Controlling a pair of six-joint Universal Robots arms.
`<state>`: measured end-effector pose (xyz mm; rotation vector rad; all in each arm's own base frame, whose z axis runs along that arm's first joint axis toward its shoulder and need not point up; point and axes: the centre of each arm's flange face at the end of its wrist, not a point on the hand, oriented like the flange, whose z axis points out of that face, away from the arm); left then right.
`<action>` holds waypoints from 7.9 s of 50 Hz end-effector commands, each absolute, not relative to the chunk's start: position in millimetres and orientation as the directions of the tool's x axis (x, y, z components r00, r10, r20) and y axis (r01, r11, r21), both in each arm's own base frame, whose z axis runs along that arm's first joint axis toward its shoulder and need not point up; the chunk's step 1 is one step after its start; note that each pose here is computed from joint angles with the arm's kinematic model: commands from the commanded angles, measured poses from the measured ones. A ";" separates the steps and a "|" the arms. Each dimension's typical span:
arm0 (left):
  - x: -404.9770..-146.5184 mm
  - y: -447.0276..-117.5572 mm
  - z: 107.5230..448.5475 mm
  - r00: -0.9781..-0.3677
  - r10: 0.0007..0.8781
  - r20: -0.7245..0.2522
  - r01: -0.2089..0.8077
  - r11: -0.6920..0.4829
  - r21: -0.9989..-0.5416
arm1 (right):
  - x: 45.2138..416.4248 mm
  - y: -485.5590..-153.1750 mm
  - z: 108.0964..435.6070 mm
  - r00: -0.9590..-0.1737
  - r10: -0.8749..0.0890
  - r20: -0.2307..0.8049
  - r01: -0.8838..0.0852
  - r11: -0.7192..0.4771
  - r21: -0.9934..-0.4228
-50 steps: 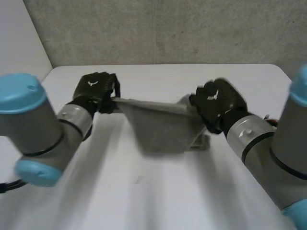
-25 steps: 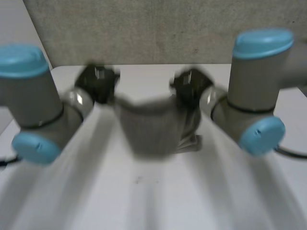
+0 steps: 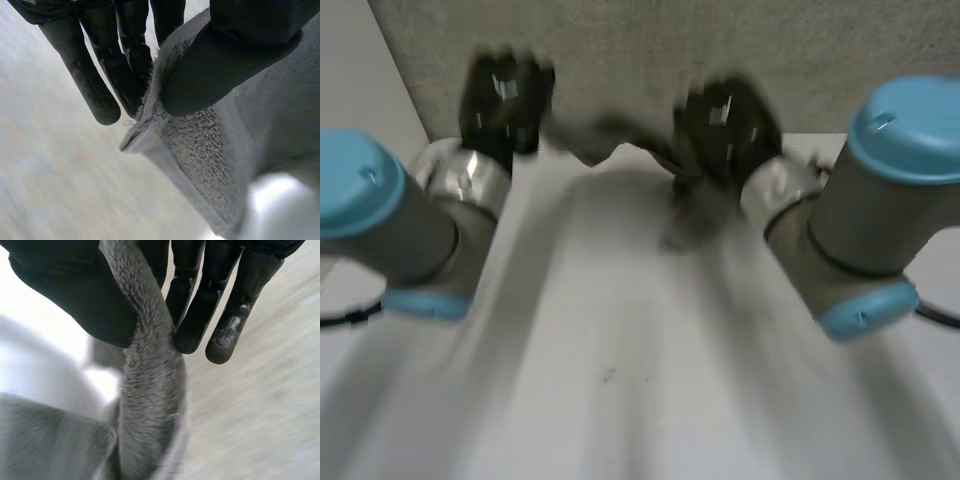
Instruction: Fold the towel.
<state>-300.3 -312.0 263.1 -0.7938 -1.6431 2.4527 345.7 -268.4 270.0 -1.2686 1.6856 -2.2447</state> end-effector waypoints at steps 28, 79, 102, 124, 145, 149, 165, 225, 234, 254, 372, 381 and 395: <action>-260.3 -255.8 259.9 -0.857 0.357 -0.372 0.260 -0.325 -0.909 | 250.9 -273.7 189.1 -0.852 -0.521 0.046 -0.199 0.243 -0.949; -260.6 -252.8 294.4 -0.882 0.364 -0.300 0.176 -0.336 -0.925 | 300.9 -319.0 131.2 -0.924 -0.338 -0.176 0.105 0.218 -0.970; -256.4 -246.1 296.1 -0.885 0.385 -0.262 0.153 -0.292 -0.944 | 247.5 -308.6 306.4 -0.790 -0.412 0.454 -0.439 -0.137 -0.888; -279.8 -299.1 165.7 -0.779 0.505 -0.371 0.441 0.020 -0.898 | 263.7 -322.4 194.1 -0.494 -0.628 0.601 -0.775 0.005 -0.632; -290.4 -344.3 336.1 -0.932 0.283 -0.228 0.008 -0.613 -0.790 | 312.4 -344.0 318.6 -0.638 -0.268 0.722 -0.461 -0.618 -0.637; -283.4 -339.1 297.8 -0.923 0.301 -0.238 0.052 -0.514 -0.856 | 311.3 -331.7 270.3 -0.522 -0.490 0.698 -0.530 -0.455 -0.716; -241.1 -311.2 182.3 -0.910 0.329 -0.253 0.209 -0.163 -0.964 | 308.3 -308.3 167.7 -0.299 -0.766 0.569 -0.672 -0.254 -0.696; -207.2 -319.4 204.0 -0.943 0.228 -0.241 0.202 -0.183 -0.962 | 254.9 -306.7 114.5 -0.855 -0.473 -0.214 -0.032 0.460 -0.887; -205.2 -320.4 203.6 -0.945 0.223 -0.239 0.202 -0.180 -0.963 | 287.3 -328.5 113.5 -0.834 -0.518 -0.190 -0.044 0.405 -0.913; -203.2 -321.7 203.1 -0.946 0.217 -0.239 0.203 -0.177 -0.963 | 319.8 -356.1 98.2 -0.838 -0.520 -0.163 -0.048 0.369 -0.928; -235.2 -296.4 170.7 -0.860 0.409 -0.305 0.272 -0.138 -0.952 | 182.8 -277.7 159.1 -0.866 -0.494 0.074 -0.284 0.365 -0.887; -231.8 -298.8 173.9 -0.867 0.396 -0.303 0.269 -0.142 -0.953 | 176.0 -256.1 137.1 -0.906 -0.423 -0.023 -0.165 0.401 -0.901; -231.1 -298.2 173.2 -0.868 0.396 -0.298 0.265 -0.137 -0.954 | 172.3 -279.6 121.4 -0.955 -0.292 -0.060 -0.055 0.369 -0.928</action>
